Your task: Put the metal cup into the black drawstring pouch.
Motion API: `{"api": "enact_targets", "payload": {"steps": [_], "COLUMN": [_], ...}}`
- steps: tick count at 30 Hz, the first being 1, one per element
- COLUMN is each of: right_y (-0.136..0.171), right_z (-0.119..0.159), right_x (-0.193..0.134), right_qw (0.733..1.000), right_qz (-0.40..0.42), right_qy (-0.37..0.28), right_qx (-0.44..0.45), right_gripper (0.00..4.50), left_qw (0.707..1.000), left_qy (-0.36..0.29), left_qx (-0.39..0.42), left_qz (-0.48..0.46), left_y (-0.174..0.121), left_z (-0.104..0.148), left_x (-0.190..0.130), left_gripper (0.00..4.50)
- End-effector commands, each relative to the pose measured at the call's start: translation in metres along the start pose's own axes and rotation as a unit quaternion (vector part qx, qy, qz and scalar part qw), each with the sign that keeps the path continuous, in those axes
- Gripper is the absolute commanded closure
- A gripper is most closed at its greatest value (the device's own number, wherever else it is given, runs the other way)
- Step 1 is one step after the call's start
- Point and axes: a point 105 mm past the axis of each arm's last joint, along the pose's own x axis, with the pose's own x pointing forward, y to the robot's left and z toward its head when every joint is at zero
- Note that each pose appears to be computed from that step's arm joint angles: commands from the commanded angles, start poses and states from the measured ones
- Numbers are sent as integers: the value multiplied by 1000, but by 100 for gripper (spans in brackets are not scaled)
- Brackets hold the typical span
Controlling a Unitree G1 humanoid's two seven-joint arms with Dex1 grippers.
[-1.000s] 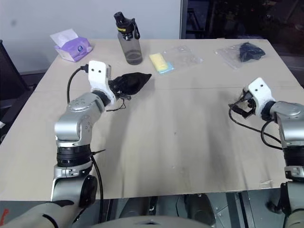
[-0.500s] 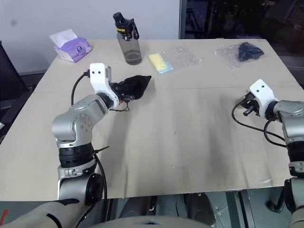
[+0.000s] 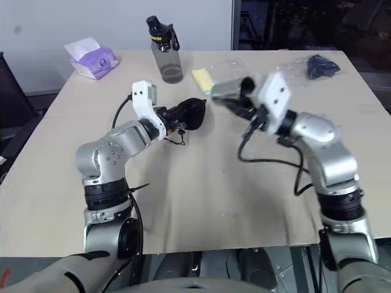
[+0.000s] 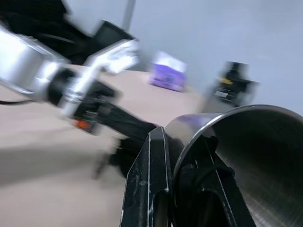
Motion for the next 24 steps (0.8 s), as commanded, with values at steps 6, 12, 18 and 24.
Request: {"api": "enact_targets", "payload": {"steps": [6,12,18,24], "right_y": [25,24,23,19], "right_z": [-8,-14,-49,-78], "right_x": [25,32,35,49], "right_qw": [998,999,998,958], "right_qz": [14,-11,-27,7], "right_qy": [-36,-43,20,93], "right_qx": [-41,-28,-57,-271], "right_gripper": [447,447,447,447], "left_qw": [996,996,989,979], "left_qy": [-2,1,-2,20], "left_qx": [-51,-55,-77,-79], "left_qz": [-69,-75,-128,-185], "left_y": [-25,-26,-43,-70], "left_z": [12,15,21,19], "left_x": [-12,-16,-19,-14], "left_gripper": [450,450,450,450]}}
